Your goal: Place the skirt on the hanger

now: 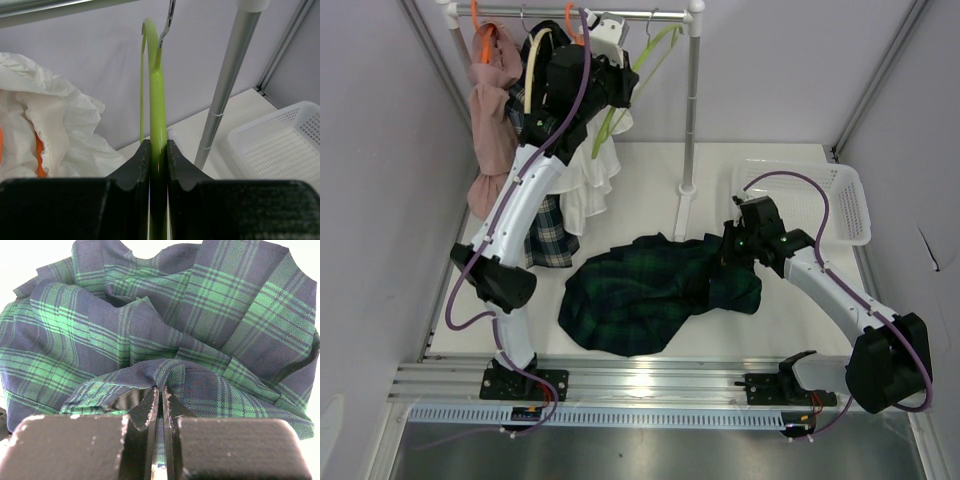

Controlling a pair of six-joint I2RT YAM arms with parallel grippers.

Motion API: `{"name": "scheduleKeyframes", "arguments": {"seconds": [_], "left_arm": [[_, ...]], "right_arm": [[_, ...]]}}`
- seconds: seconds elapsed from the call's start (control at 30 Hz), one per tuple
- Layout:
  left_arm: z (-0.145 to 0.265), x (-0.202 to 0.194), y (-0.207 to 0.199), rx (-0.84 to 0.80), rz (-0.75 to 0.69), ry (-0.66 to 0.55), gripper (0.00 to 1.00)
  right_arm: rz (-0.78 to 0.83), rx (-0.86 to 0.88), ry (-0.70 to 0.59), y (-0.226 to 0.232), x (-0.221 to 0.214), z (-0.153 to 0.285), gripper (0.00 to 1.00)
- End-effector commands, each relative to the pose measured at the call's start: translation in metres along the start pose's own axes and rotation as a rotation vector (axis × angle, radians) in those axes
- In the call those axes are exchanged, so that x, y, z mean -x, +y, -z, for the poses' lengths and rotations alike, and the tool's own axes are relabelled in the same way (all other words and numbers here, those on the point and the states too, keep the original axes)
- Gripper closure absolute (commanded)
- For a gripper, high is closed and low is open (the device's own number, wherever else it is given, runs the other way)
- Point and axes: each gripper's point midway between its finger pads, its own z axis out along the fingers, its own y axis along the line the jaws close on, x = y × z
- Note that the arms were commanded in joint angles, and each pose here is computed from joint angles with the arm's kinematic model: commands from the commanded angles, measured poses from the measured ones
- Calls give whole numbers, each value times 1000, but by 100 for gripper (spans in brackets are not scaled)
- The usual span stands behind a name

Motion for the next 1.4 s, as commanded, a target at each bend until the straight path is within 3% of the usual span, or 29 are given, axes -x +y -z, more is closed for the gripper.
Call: {"name": "scheduleKeyframes", "arguments": {"seconds": [0.0, 0.83, 1.37], "left_arm": [[10, 35, 2, 30, -2, -105, 100], [44, 92, 4, 61, 107, -266, 100], [79, 52, -18, -49, 111, -145, 100]], "right_arm": [[30, 39, -68, 8, 17, 7, 100], [31, 42, -69, 7, 16, 10, 100], [32, 49, -69, 8, 16, 12, 100]]}}
